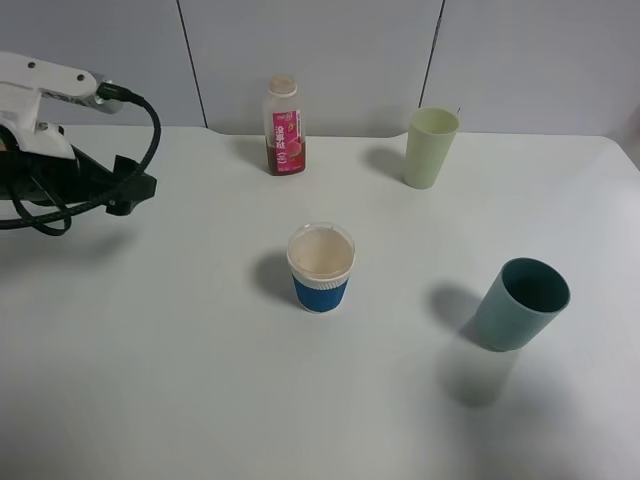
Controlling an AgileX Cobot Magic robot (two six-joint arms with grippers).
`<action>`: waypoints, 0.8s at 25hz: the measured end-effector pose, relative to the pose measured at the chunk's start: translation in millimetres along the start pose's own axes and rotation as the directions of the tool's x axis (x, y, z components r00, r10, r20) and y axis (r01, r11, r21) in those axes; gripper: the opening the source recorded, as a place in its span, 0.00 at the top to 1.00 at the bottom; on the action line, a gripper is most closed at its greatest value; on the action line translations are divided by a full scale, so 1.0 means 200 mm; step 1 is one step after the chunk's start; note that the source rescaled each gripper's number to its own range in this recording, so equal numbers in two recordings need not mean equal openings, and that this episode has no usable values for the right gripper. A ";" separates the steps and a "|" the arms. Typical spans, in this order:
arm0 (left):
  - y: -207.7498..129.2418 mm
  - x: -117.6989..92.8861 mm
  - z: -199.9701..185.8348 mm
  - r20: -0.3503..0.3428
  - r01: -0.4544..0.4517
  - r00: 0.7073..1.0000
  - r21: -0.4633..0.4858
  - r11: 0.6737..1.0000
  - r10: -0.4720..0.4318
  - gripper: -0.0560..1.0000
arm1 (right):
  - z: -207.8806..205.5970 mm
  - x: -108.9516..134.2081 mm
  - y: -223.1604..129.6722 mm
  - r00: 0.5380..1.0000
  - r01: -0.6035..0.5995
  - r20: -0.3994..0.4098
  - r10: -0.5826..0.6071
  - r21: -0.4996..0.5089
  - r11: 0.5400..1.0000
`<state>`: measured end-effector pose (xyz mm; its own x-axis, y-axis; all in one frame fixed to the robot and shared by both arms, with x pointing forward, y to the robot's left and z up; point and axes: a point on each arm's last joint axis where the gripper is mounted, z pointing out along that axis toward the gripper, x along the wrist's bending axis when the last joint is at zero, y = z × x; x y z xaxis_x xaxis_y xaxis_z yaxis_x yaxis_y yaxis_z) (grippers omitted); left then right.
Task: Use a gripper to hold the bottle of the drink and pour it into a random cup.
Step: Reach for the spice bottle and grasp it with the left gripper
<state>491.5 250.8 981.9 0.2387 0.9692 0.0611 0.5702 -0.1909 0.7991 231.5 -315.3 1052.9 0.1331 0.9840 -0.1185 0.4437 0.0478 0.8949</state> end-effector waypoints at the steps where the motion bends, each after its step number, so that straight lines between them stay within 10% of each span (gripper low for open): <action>1: 0.00 0.00 0.02 -0.002 -0.006 1.000 -0.013 1.000 0.006 0.00 | 0.00 0.00 0.00 1.000 0.000 0.000 0.000 0.000 1.000; 20: -0.01 -0.10 0.25 0.164 -0.104 0.975 -0.269 0.958 0.152 0.00 | 0.00 0.00 0.00 1.000 0.000 0.000 0.000 0.000 1.000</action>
<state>526.0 223.7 949.3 0.4482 0.8901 0.0828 0.3100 -0.2416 0.9195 231.5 -315.3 1052.9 0.1331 0.9840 -0.1185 0.4437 0.0478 0.8949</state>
